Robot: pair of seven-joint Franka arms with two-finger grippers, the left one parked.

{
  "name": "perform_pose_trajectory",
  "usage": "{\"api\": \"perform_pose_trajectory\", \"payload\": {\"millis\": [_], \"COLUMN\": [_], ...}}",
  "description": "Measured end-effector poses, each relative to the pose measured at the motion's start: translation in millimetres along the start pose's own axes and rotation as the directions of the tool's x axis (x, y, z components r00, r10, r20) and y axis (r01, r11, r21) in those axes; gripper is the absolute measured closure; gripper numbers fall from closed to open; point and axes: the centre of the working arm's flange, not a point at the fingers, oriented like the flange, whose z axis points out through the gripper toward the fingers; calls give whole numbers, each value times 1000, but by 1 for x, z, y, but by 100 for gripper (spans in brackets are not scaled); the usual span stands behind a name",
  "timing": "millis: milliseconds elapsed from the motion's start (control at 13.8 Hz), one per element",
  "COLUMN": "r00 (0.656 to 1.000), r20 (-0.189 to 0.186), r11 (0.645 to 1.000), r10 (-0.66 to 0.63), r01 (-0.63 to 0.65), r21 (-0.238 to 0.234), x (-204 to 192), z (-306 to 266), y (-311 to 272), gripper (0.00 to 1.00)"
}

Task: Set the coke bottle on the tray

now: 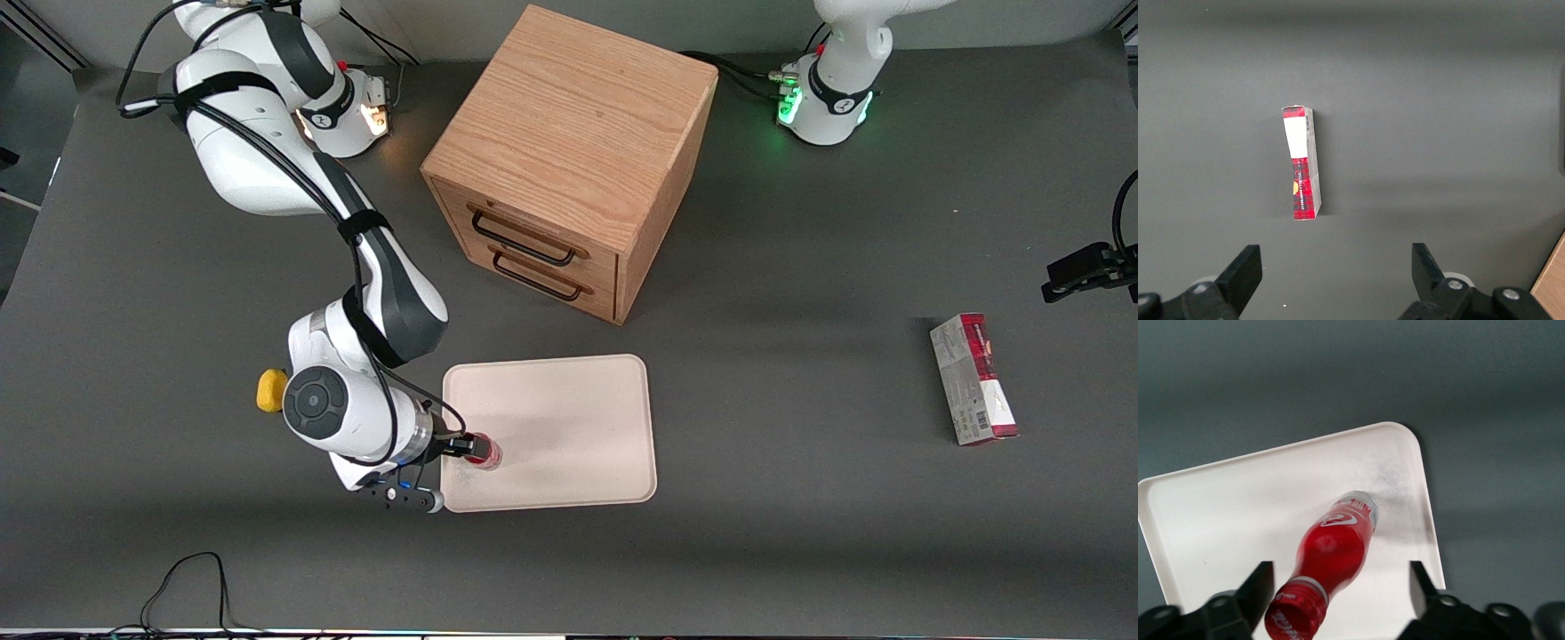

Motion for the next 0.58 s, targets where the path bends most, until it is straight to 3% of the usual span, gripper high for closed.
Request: {"api": "perform_pose_trajectory", "payload": {"millis": [72, 434, 579], "r00": [1000, 1000, 1000], "r20": [-1, -14, -3], "r11": [1000, 1000, 1000], "r10": [0, -1, 1], "r01": [0, 1, -1], "r21": [0, 6, -4], "x": [0, 2, 2], "z": [0, -11, -22], "y": [0, -2, 1], "gripper": [0, 0, 0]}}
